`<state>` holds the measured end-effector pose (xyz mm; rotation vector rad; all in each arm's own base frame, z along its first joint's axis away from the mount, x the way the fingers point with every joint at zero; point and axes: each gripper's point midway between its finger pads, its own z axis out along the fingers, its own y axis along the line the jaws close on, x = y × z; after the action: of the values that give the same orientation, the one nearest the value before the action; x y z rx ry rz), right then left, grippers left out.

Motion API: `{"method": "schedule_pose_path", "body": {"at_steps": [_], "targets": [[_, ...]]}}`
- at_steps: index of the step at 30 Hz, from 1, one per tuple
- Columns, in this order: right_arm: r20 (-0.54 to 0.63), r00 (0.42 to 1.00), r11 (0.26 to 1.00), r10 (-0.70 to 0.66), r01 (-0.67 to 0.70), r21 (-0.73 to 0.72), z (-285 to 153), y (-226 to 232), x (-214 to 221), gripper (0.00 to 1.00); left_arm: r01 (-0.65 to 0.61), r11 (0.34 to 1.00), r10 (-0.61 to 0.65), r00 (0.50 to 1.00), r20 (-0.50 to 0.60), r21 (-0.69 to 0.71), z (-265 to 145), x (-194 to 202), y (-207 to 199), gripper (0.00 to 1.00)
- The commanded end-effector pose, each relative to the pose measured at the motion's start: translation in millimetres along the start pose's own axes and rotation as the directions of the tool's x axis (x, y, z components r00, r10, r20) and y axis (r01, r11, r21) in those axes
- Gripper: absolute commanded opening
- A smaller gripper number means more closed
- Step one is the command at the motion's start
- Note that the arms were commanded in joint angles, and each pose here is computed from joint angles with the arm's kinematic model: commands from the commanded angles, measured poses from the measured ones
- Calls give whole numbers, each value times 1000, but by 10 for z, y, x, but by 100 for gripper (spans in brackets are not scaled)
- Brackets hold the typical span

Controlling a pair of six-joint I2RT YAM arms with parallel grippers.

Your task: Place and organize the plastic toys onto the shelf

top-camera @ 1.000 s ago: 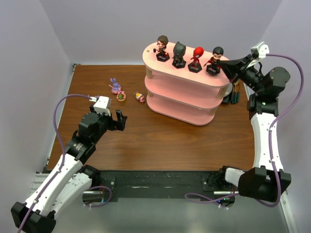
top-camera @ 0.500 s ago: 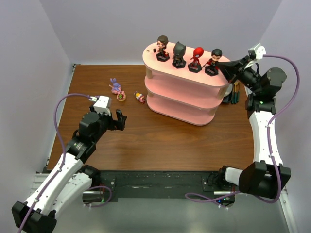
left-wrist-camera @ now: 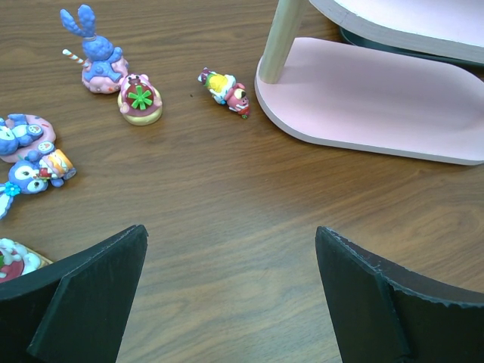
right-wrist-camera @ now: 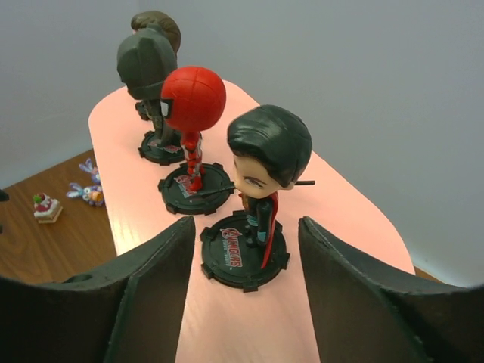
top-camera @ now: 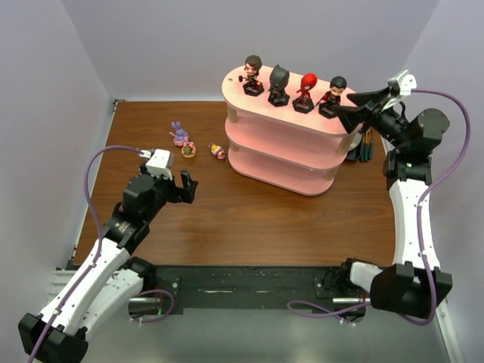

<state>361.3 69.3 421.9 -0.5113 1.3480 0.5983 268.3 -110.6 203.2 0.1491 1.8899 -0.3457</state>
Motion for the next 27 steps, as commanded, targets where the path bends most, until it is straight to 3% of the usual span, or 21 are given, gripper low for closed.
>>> {"method": "schedule_pose_path", "body": {"at_steps": [1,8,12,18,27], "targets": [[34,997,994,-62,59,89,-183,105,-247,68,-18,1000,17,998,57,16,3,-143,-18,97],[32,999,972,-33,24,233,-609,388,-264,87,-12,1000,12,998,63,4,-6,-151,5,97],[-17,998,946,66,-57,320,-899,570,-36,93,1,1000,0,999,54,-17,-4,-124,43,97],[-59,989,862,138,-91,499,-1368,710,297,96,22,994,-21,1000,10,-111,42,-11,197,98],[-184,980,845,69,41,534,-1626,794,710,98,13,976,-29,997,-69,-219,141,160,384,98]]}}
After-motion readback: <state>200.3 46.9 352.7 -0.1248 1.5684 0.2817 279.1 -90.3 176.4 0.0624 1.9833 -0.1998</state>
